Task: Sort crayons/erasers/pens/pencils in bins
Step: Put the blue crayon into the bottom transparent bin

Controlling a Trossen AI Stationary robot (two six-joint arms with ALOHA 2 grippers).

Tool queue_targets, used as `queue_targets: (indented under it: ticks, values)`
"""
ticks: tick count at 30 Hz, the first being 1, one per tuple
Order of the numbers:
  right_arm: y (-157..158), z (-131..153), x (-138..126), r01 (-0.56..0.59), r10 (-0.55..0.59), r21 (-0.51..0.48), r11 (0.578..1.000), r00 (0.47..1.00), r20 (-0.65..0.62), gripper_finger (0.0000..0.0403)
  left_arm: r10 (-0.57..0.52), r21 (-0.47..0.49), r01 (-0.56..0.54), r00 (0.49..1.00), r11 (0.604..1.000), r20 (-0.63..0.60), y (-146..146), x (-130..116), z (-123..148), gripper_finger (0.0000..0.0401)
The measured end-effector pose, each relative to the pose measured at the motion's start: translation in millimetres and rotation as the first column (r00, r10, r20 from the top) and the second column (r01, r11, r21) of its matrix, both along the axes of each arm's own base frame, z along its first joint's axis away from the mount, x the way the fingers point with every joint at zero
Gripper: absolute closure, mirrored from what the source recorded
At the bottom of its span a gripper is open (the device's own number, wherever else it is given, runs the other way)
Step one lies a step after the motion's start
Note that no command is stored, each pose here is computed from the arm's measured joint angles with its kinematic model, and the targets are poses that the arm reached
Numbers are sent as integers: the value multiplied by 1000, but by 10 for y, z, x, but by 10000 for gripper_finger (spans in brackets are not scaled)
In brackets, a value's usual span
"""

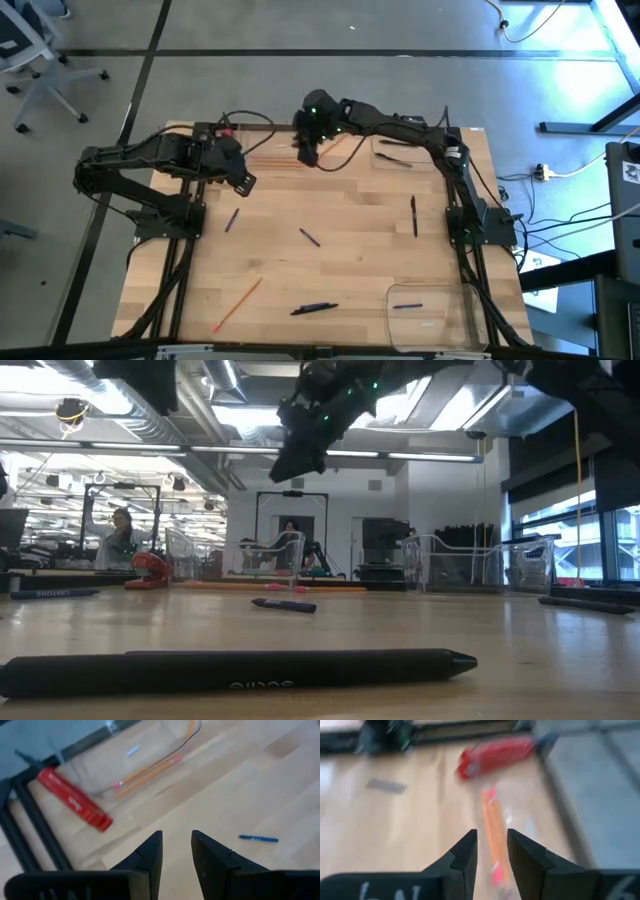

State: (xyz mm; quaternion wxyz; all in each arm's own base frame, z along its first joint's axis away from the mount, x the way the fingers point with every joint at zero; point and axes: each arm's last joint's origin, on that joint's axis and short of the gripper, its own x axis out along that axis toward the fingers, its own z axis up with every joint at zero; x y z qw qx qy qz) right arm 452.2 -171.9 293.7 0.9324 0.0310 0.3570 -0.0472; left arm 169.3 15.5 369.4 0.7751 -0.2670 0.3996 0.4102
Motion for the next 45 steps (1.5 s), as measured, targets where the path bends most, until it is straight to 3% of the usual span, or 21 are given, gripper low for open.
queue_targets:
  ticks: [5,12,22,30,36,45]
  values:
    - [381,19,-117,-67,78,65,996,981,-179,300,16,-30,-17,999,999,-40,-82,-57,-25,305]
    - [969,-29,-193,-150,192,141,979,911,-365,314,-24,-76,20,998,997,-51,-250,-94,-40,305]
    - [1468,-48,-171,20,94,255,967,899,-427,318,-148,-104,143,988,984,-45,-478,-124,-42,305]
    - [1819,-54,-163,110,14,248,962,892,-451,254,-232,-101,226,972,969,-45,-611,-158,-42,305]
    - [1986,-298,-62,246,-109,215,945,857,-504,224,-274,-94,269,961,958,-46,-671,-176,-41,305]
    - [2163,-728,72,357,-173,212,910,790,-589,237,-288,-63,285,957,956,-41,-701,-187,-37,305]
